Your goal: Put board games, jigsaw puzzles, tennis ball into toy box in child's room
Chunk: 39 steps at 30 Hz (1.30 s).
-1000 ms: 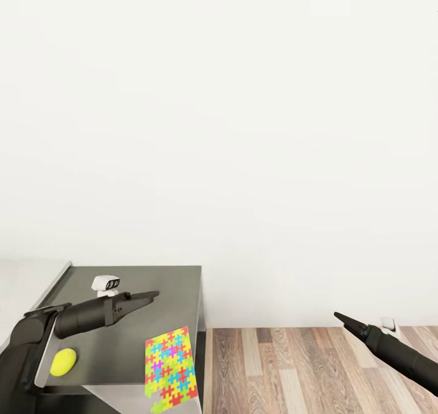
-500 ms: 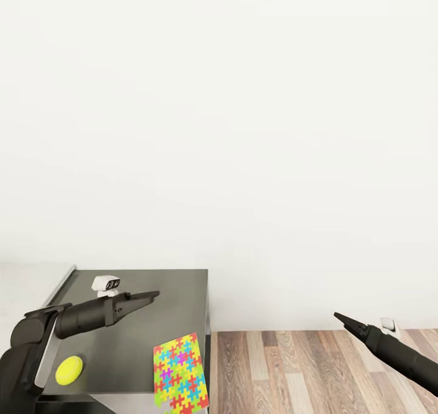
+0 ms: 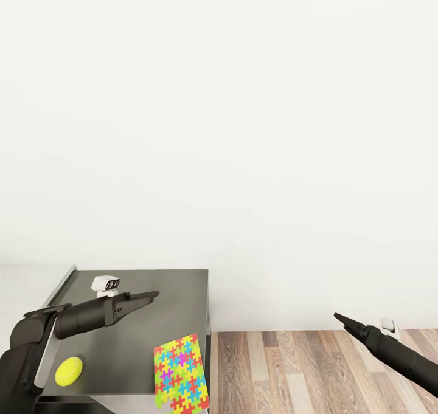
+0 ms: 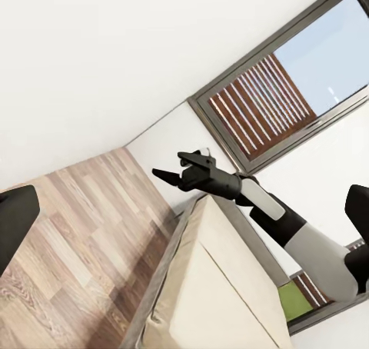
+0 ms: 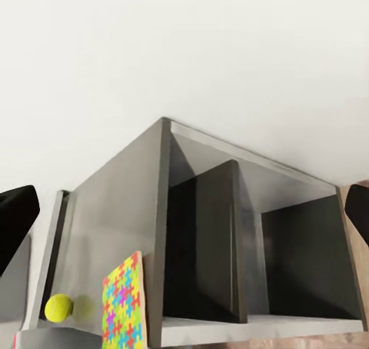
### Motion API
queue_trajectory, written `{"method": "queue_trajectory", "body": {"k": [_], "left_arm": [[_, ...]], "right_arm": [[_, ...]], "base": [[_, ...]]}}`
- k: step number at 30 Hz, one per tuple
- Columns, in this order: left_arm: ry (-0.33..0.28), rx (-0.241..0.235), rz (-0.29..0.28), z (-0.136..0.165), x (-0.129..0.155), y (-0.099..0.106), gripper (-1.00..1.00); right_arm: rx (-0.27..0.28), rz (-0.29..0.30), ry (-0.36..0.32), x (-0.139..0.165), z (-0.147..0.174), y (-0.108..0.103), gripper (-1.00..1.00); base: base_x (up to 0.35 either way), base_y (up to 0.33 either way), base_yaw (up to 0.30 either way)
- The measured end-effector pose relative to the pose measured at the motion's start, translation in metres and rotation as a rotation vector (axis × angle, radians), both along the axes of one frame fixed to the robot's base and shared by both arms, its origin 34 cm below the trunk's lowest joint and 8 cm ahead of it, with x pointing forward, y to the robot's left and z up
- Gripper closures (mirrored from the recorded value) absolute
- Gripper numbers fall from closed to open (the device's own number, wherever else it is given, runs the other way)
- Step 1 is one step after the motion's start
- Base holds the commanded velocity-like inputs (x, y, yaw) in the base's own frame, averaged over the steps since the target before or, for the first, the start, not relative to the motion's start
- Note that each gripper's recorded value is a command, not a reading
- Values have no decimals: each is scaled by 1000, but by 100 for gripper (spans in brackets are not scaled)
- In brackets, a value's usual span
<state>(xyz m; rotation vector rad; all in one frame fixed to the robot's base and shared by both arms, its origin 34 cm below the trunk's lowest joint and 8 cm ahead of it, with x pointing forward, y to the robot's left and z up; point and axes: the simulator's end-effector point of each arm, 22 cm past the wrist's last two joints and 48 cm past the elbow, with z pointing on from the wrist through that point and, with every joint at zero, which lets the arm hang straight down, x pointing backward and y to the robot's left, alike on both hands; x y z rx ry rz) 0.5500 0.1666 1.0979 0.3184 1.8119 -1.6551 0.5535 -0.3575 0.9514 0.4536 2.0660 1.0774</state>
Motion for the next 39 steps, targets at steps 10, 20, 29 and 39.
{"method": "queue_trajectory", "body": {"k": [10,20,29,39], "left_arm": [[8,-3,-1,-7,4,0,-100],[29,-9,-7,-14,7,-2,-100],[45,-15,-3,-21,11,-1,-100],[73,-24,-1,-30,14,0,-100]], "right_arm": [[1,0,4,5,-8,0,-100],[2,-8,19,8,-21,-1,-100],[17,-45,61,20,-43,-8,-100],[49,-27,172,35,-75,26,-100]], "base": [[0,0,0],[0,0,0],[0,0,0],[0,0,0]]}}
